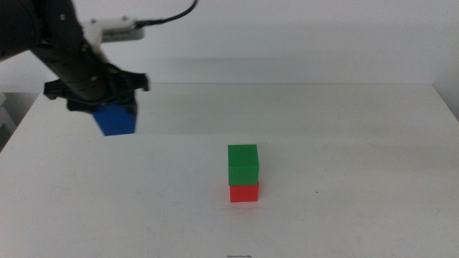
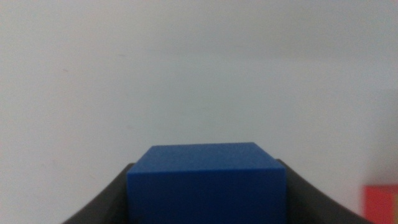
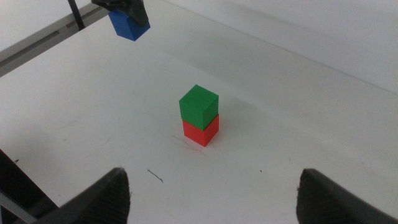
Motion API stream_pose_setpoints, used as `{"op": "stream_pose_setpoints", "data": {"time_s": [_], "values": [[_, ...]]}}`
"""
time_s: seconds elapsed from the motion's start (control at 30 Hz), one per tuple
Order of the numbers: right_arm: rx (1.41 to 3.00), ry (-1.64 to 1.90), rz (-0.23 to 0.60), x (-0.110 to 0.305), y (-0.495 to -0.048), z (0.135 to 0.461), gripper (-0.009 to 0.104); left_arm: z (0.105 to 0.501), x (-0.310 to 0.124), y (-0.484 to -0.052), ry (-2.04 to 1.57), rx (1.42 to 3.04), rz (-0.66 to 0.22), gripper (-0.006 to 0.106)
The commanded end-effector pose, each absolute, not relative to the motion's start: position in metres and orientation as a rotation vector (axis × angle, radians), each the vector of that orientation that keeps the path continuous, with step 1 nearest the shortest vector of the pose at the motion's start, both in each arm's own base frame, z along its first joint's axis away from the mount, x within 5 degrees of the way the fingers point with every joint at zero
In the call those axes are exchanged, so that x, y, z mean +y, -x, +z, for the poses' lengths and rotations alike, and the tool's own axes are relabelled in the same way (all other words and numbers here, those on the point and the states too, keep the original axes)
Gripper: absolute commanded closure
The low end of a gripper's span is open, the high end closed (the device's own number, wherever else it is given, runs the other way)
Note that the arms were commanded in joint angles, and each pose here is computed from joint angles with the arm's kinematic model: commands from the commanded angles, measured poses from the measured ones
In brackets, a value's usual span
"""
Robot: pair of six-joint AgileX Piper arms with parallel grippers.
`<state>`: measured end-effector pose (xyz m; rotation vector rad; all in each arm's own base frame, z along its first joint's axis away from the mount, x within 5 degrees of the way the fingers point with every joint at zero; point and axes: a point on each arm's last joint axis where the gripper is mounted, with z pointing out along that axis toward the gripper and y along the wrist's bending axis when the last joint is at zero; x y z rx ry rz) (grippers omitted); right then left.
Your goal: Stack red cubes first, then green, then blue cubes in a specific spot.
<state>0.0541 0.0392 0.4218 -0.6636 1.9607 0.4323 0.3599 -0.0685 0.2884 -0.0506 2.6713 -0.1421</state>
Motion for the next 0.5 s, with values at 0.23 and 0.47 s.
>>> {"op": "stream_pose_setpoints", "data": {"time_s": [0.23,0.47], "values": [[1.874,0.654,0.435,0.04,-0.056,0.433,0.016,0.35,-0.169,-0.303,0.075,2.521,-0.113,0.098],[1.873,0.654,0.435,0.04,-0.056,0.433,0.016,0.341,-0.231,-0.293,0.014,2.535,-0.145,0.098]]}}
